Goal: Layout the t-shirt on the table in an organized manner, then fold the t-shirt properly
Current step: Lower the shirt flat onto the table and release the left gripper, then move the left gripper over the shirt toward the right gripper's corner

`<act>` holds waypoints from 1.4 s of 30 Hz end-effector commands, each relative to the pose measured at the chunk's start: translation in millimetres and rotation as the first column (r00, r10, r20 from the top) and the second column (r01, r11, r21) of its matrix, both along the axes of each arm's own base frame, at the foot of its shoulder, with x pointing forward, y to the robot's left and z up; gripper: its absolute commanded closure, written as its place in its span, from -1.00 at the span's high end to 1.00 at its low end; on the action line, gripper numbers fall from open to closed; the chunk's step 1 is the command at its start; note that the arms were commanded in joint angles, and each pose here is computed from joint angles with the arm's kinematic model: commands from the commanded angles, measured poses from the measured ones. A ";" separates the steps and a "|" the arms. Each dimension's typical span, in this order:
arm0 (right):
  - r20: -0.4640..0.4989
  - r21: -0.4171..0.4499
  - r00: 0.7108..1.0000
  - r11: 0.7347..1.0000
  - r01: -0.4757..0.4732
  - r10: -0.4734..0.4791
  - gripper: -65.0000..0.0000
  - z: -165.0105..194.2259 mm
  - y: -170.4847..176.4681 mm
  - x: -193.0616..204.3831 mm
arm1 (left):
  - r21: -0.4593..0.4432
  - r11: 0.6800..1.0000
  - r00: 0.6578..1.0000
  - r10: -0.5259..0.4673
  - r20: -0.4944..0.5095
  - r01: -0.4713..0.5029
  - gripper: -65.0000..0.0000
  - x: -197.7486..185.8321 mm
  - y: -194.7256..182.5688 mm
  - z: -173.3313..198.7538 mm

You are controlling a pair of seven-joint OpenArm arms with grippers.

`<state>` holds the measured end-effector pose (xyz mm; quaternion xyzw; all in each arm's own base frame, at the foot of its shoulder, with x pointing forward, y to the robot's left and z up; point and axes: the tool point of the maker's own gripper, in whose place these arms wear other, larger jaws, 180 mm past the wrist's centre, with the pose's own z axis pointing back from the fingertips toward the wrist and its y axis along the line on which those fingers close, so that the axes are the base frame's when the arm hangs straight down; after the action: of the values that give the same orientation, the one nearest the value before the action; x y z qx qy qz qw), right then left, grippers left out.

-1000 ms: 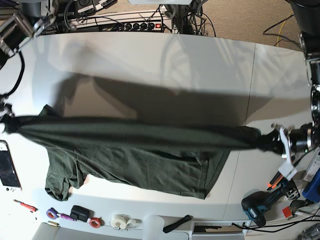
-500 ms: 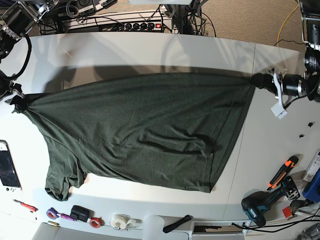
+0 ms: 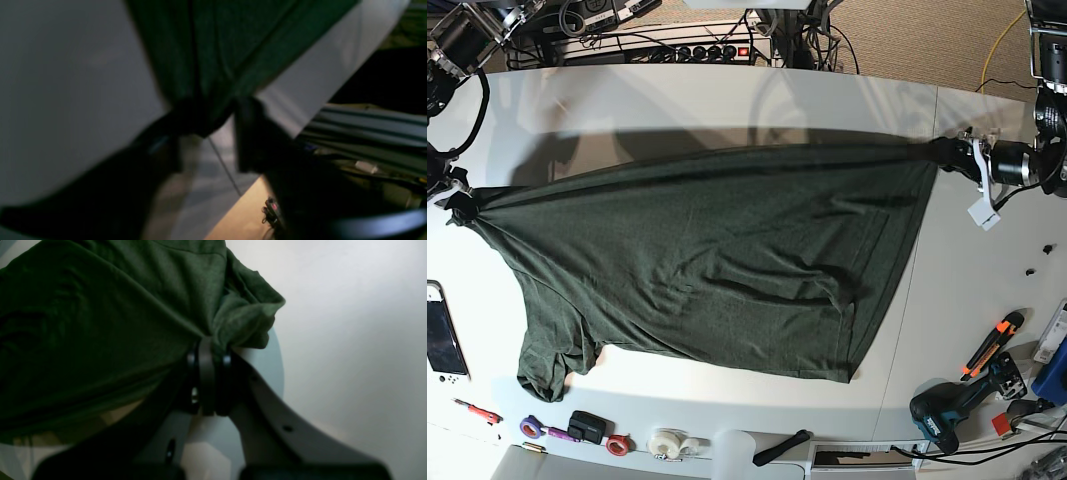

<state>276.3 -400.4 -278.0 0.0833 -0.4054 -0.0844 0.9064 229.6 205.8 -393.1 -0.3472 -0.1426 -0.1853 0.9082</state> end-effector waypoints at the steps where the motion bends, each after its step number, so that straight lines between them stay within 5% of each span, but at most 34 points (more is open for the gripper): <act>1: 0.061 -0.034 0.998 0.999 0.001 0.001 -1.00 22.2 -8.3 7.5 | 0.011 1.000 0.999 0.008 0.044 -0.008 -0.11 10.2 8.0 10.7; 19: 0.092 -0.017 0.996 1.000 -0.001 0.002 -1.00 23.7 -4.4 11.3 | 0.008 0.999 0.966 0.028 0.258 -0.032 -0.10 80.1 5.8 60.6; 25: 0.116 -0.014 0.993 1.000 0.001 0.000 -1.00 27.4 -4.3 14.0 | -0.162 0.985 0.949 -0.001 0.316 0.055 -0.45 79.8 -36.6 93.9; 36: 0.130 -0.014 0.992 1.000 0.004 -0.002 -1.00 29.6 -4.7 15.7 | -0.329 0.930 0.933 -0.039 0.359 0.165 -0.45 72.7 -118.1 104.5; 42: 0.138 -0.015 0.990 1.000 0.006 -0.004 -1.00 30.8 -5.1 16.5 | -0.438 0.869 0.921 -0.050 0.387 0.231 -0.45 66.0 -173.0 117.5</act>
<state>285.2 -398.9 -269.2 0.0907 -0.4387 -0.0875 0.8898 288.2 33.4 -292.9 -0.5219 -0.2998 -0.2671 0.7526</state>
